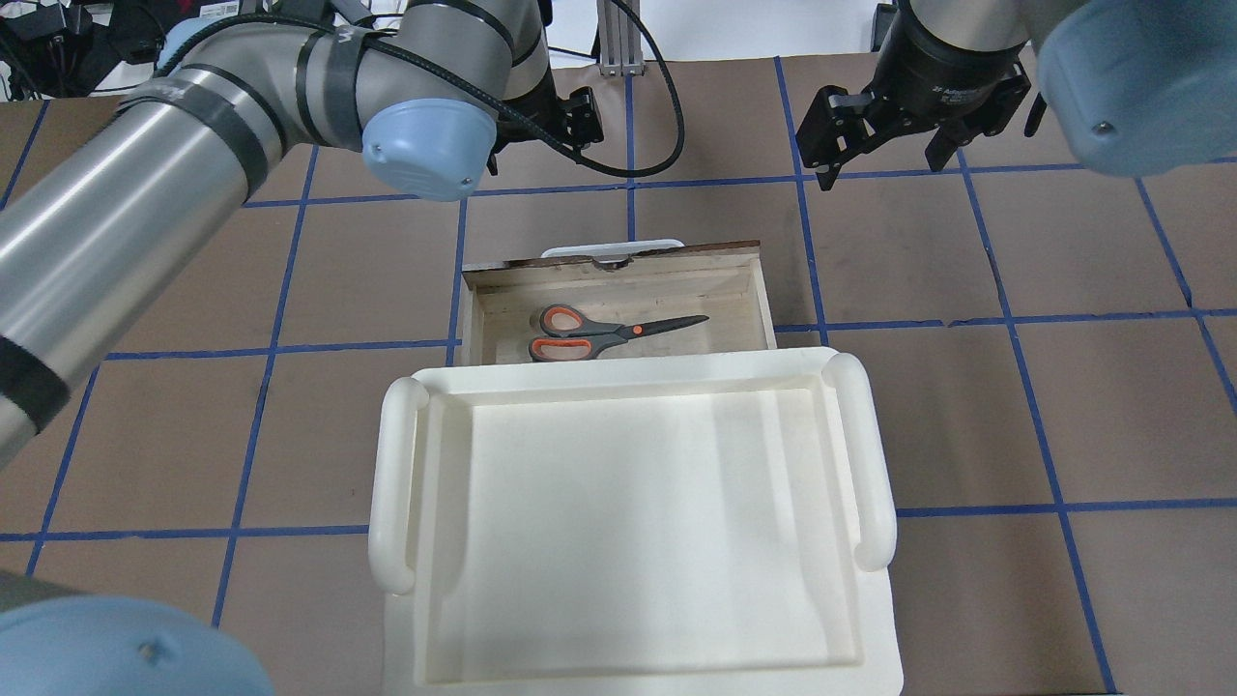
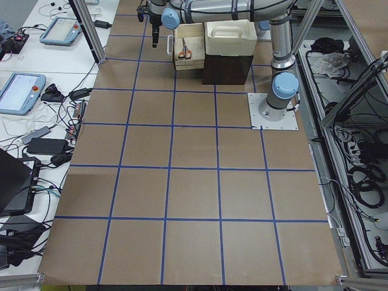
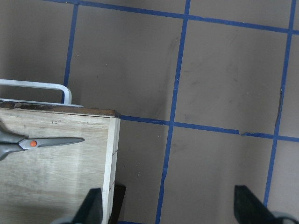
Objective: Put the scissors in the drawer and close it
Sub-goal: 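Move the left gripper to the drawer front near the handle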
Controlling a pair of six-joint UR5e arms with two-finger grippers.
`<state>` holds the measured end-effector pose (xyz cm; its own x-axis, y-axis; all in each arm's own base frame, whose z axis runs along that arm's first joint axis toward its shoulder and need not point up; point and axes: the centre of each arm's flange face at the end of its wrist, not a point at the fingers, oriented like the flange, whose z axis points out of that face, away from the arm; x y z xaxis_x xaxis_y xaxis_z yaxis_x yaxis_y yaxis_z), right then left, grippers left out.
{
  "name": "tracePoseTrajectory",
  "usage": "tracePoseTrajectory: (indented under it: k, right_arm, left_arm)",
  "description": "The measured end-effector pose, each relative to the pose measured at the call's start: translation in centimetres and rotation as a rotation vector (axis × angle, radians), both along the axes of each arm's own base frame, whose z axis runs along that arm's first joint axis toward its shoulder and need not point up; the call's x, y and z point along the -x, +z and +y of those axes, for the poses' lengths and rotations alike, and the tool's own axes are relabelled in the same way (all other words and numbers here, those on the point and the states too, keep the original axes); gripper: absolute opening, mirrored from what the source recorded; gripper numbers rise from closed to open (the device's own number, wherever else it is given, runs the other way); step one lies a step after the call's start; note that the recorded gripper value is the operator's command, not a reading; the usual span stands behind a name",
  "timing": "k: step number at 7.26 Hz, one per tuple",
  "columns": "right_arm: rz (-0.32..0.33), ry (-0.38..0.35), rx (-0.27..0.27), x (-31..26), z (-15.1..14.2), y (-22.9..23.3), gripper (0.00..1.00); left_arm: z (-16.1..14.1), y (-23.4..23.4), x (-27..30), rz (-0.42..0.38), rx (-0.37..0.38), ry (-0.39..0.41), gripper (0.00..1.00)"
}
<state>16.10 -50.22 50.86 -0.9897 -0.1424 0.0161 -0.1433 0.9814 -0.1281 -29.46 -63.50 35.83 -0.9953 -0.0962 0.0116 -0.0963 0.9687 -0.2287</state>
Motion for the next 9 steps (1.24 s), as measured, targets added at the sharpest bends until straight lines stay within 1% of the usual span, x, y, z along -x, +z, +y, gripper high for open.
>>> tracePoseTrajectory:
  k: [2, 3, 4, 6, 9]
  right_arm:
    - [0.0, -0.002, 0.006, 0.1, 0.0, 0.2, 1.0]
    - [0.0, -0.003, 0.008, 0.1, 0.1, 0.2, 1.0]
    - [0.0, -0.003, 0.009, 0.1, 0.1, 0.3, 1.0]
    - [0.001, -0.003, 0.01, 0.1, 0.1, 0.3, 1.0]
    - [0.001, -0.005, 0.011, 0.2, 0.1, 0.3, 1.0]
  left_arm:
    - [-2.3, -3.1, 2.1, 0.001, 0.006, -0.024, 1.0]
    - [-2.8, -4.8, 3.0, -0.005, -0.011, -0.051, 1.0]
    - [-2.8, -6.8, 4.1, -0.013, -0.044, -0.087, 1.0]
    - [-1.9, -9.4, 5.9, -0.023, -0.126, -0.133, 1.0]
    - [0.8, -8.7, 5.9, -0.037, -0.298, -0.143, 1.0]
